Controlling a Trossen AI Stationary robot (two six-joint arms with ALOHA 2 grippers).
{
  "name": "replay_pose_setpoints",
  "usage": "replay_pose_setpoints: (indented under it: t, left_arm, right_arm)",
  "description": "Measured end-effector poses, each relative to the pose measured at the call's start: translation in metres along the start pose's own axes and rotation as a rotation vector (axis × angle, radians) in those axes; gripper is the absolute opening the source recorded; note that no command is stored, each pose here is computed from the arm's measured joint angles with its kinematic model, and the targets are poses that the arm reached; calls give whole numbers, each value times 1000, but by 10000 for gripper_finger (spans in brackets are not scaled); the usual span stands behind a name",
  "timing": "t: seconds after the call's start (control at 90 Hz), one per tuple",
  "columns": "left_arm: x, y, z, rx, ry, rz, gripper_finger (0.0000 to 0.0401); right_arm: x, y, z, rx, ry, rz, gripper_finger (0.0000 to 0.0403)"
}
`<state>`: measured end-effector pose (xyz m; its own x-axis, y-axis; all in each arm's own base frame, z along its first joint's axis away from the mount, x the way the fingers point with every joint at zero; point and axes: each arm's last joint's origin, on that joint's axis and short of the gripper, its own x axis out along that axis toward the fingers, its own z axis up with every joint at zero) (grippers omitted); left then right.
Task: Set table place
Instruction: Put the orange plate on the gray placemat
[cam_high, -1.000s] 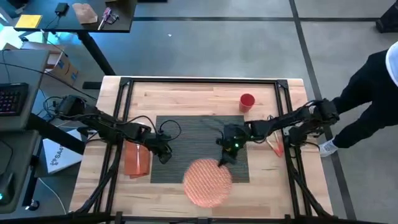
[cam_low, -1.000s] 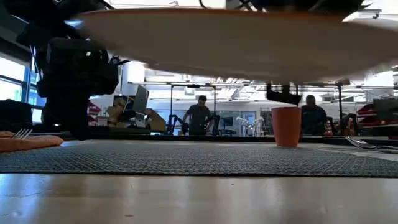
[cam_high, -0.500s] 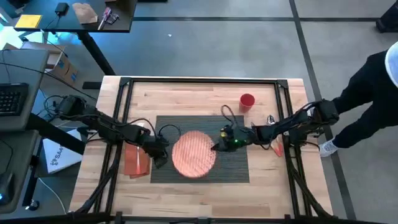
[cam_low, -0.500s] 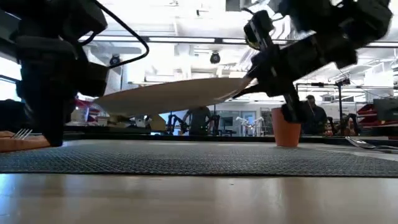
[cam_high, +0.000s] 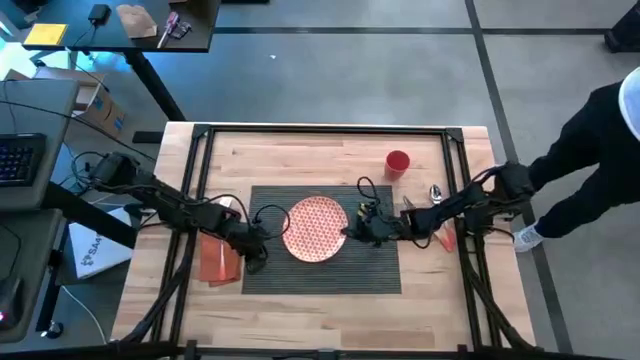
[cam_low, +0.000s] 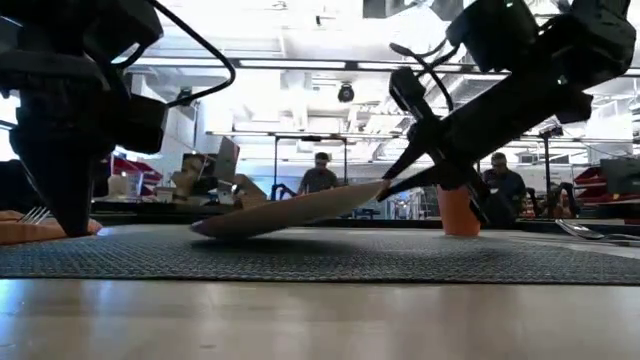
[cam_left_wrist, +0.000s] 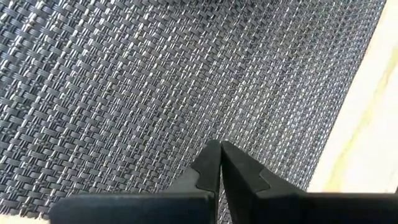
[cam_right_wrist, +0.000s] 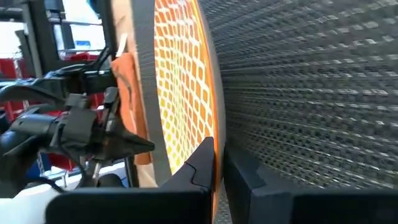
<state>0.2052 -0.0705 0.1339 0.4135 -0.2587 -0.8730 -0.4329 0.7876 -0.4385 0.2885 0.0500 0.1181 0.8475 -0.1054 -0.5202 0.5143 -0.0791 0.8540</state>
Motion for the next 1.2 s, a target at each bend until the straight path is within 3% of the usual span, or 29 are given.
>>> replay_pose_setpoints:
  t: [0.4, 0.722, 0.844, 1.011, 1.2]
  left_arm:
    - [0, 0, 0, 0, -9, 5, 0]
    - [0, 0, 0, -1, -9, 5, 0]
    - [0, 0, 0, -1, -9, 5, 0]
    - [0, -2, 2, 0, -23, -13, 0]
    - [0, -2, 2, -8, -28, -21, 0]
  right_arm:
    - [-2, -9, -6, 11, 24, -79, 9]
    - [-7, -8, -12, -85, 65, -90, 147]
    - [-13, -7, -14, -99, 73, -112, 180]
    - [-28, -2, -17, -134, 108, -144, 182]
    - [-51, 2, -19, -190, 113, -259, 150]
